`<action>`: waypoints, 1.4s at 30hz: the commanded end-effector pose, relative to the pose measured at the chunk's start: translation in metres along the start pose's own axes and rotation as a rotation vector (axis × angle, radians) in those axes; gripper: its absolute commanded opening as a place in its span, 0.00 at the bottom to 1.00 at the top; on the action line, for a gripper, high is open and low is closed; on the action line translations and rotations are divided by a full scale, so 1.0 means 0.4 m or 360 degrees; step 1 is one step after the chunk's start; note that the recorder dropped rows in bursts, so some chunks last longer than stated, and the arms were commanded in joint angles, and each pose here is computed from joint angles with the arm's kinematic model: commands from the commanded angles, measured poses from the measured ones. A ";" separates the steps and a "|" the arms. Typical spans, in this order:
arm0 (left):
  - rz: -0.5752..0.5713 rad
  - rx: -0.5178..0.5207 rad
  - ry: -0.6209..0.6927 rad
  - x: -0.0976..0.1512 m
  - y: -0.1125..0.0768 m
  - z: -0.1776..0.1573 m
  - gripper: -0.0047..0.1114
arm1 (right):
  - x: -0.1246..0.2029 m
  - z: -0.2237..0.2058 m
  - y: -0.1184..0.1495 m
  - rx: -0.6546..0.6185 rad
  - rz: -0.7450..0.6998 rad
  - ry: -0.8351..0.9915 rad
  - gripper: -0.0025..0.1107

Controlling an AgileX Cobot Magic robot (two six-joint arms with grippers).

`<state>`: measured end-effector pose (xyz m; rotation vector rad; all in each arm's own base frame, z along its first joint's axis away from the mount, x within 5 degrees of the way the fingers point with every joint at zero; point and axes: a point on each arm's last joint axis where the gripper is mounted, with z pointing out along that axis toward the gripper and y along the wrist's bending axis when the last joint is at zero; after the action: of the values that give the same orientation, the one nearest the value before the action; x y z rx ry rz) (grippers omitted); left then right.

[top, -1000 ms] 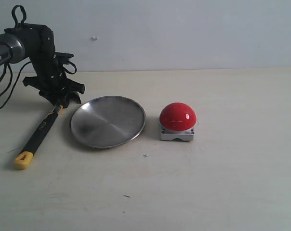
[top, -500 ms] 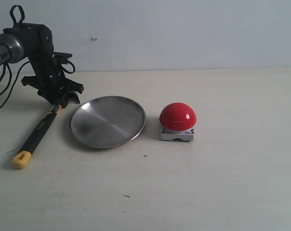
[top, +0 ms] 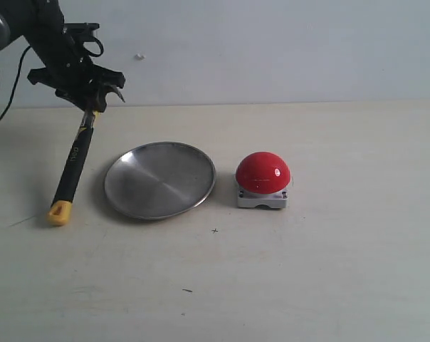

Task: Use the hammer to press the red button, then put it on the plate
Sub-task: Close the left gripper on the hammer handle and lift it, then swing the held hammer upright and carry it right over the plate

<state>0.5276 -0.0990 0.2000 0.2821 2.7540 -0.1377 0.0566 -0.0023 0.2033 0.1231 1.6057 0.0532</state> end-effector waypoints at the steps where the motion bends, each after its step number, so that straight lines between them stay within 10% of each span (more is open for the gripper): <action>1: -0.0006 -0.0008 -0.0032 0.003 0.012 -0.066 0.04 | 0.004 0.000 -0.001 0.0006 -0.0005 -0.0004 0.02; 27: -0.0080 0.0371 0.0121 0.136 0.127 -0.164 0.04 | 0.004 0.000 -0.001 0.0006 -0.0005 -0.0004 0.02; 42: -0.0038 0.0541 0.0140 0.155 0.109 -0.139 0.04 | 0.004 0.000 -0.001 0.0006 -0.0005 -0.0004 0.02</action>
<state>0.4619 -0.0353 0.2116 0.3635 2.8665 -0.5706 0.0566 -0.0023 0.2033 0.1231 1.6057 0.0532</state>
